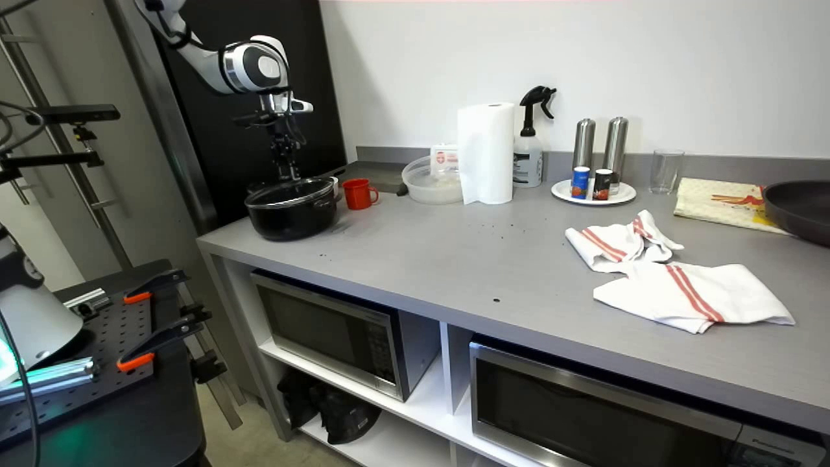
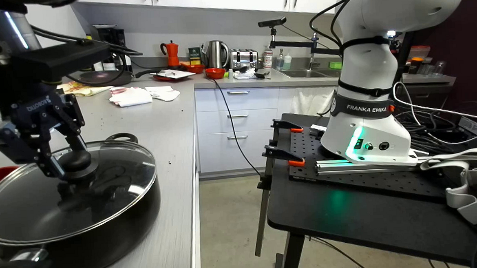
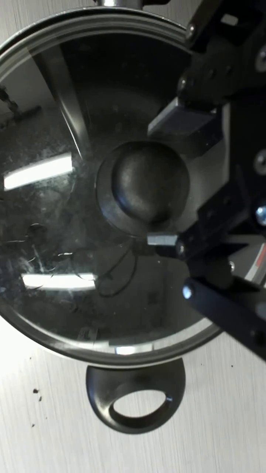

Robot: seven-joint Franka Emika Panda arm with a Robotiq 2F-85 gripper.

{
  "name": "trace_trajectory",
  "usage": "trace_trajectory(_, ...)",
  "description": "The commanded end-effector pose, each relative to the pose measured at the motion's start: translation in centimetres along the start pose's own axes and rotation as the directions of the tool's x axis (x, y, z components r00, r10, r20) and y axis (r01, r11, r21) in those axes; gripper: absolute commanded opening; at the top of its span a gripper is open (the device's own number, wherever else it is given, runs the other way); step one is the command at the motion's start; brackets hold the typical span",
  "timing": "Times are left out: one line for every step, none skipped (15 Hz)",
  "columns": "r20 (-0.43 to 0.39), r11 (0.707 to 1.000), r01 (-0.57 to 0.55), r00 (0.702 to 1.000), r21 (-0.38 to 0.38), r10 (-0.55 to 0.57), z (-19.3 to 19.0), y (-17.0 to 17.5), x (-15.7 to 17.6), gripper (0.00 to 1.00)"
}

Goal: Place the glass lid on the black pot.

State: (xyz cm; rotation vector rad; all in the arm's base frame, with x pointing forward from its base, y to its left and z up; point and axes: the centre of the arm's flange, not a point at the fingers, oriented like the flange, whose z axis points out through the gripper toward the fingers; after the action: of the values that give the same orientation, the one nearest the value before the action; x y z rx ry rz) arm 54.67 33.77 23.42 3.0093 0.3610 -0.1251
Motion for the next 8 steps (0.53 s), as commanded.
trace_trajectory(0.009,1.0,0.01,1.0,0.018,-0.01,-1.07,-0.1,0.42,0.97)
trace_trajectory(0.007,1.0,0.01,1.0,0.018,-0.01,-1.16,-0.11,0.46,1.0)
trace_trajectory(0.006,1.0,0.01,1.0,0.018,-0.01,-1.23,-0.11,0.49,1.0)
trace_trajectory(0.005,1.0,0.009,1.0,0.018,-0.009,-1.29,-0.13,0.52,1.0)
trace_trajectory(0.004,1.0,0.008,1.0,0.018,-0.008,-1.33,-0.12,0.54,1.0)
trace_trajectory(0.005,1.0,0.007,1.0,0.018,-0.007,-1.31,-0.1,0.58,1.0)
trace_trajectory(0.005,1.0,0.006,1.0,0.018,-0.006,-1.28,-0.04,0.59,1.0)
trace_trajectory(0.006,1.0,0.005,1.0,0.018,-0.005,-1.26,0.04,0.58,1.0)
